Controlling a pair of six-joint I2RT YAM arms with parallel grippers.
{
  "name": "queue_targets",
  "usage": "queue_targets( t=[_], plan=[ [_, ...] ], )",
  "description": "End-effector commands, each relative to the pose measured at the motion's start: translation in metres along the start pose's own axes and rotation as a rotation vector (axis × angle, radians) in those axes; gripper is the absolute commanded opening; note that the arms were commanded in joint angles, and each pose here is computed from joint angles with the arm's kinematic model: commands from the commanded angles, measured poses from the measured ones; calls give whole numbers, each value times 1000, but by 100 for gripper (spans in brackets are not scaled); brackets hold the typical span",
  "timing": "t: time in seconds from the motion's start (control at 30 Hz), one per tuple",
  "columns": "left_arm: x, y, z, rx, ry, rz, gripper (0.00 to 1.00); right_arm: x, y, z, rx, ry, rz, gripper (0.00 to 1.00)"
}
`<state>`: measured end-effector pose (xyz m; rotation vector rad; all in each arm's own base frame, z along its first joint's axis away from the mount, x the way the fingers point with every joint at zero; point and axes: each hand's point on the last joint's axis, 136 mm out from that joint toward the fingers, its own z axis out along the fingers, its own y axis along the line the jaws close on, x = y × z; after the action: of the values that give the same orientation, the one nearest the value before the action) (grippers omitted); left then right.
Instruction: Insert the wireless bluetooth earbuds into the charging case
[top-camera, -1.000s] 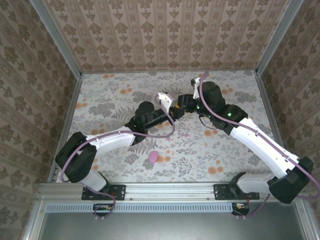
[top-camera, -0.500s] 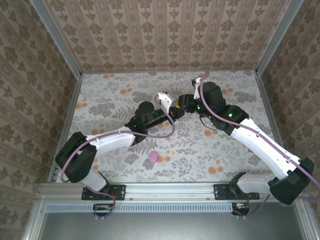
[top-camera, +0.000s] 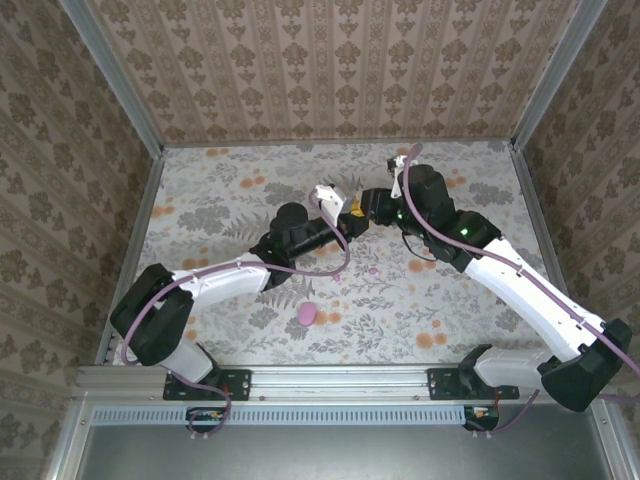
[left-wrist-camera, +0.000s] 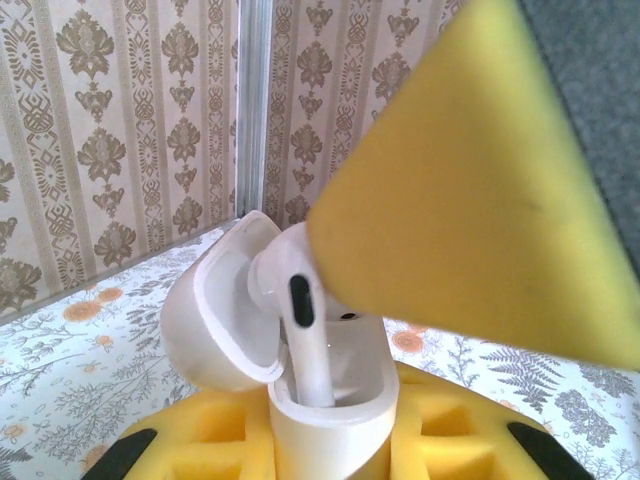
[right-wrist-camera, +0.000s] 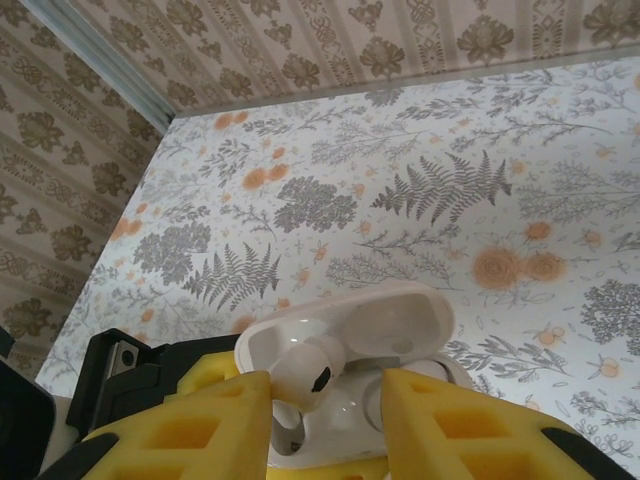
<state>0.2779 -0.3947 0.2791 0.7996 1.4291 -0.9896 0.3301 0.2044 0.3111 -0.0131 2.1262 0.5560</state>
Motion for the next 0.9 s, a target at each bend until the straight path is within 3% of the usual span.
queue_targets(
  t=[0.0,0.23,0.3,0.67,0.87],
  plan=[
    [-48,-11,-7,24,-138,65,8,-2,-13,-8,70,1,-16,35],
    [-48,-11,-6,24,-136,67,8,2,-8,-10,31,12,-32,32],
    [-49,-11,-6,26,-139,70,8,3,-2,-9,-3,21,-42,37],
    [-49,-12,-7,28,-138,67,9,6,5,-7,-36,52,-51,36],
    [-49,-12,-7,29,-136,73,9,7,2,-11,-18,67,-64,45]
  ],
)
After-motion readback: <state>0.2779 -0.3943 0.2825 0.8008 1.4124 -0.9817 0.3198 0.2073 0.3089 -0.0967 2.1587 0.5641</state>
